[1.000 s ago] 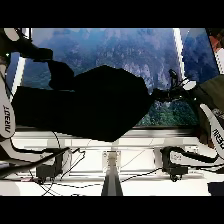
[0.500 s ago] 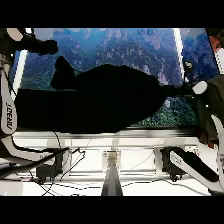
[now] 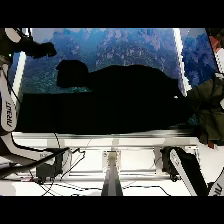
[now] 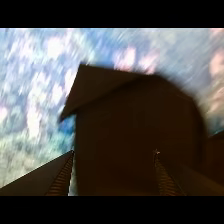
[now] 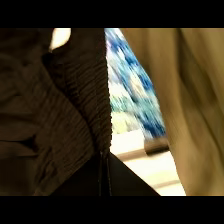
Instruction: Fold the clothes and pants, and hang the long-sleeved shirts on hangers.
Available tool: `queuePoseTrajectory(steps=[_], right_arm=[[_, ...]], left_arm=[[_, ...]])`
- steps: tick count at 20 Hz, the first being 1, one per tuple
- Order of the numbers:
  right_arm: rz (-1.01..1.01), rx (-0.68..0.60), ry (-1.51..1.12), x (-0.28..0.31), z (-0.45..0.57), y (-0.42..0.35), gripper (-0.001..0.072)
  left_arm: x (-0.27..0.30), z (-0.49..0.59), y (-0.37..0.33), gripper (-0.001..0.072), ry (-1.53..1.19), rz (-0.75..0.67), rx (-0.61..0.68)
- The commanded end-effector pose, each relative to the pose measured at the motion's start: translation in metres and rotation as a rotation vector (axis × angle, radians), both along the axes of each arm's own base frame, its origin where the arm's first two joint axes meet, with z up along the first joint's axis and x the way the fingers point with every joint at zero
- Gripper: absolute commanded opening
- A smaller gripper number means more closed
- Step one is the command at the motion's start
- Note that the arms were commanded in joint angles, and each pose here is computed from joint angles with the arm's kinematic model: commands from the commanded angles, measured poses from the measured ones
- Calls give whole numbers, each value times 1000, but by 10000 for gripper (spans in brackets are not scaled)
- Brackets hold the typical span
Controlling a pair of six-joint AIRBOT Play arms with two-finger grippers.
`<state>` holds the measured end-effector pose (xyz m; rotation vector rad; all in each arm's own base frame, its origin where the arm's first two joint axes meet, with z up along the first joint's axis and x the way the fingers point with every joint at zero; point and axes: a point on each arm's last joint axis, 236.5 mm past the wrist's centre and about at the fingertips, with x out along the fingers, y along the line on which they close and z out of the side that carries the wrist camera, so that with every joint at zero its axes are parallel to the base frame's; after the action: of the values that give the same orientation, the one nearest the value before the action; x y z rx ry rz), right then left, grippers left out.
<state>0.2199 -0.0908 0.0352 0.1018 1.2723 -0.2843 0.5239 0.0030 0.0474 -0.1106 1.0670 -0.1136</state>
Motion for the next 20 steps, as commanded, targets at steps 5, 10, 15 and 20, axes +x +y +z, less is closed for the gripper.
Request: queuePoseTrajectory(steps=[5, 10, 15, 20], right_arm=[[-37, 37, 71, -52, 14, 15, 20], [-28, 41, 2, -35, 18, 15, 21], [-26, 33, -29, -28, 20, 14, 20], [-28, 16, -44, -25, 22, 10, 20]], left_arm=[[-43, -94, 21, 568, 359, 98, -80], [-32, -134, -20, 558, 409, 107, -286], [-5, -157, -39, 455, 332, 117, -298], [24, -141, -47, 10, 207, 90, -273]])
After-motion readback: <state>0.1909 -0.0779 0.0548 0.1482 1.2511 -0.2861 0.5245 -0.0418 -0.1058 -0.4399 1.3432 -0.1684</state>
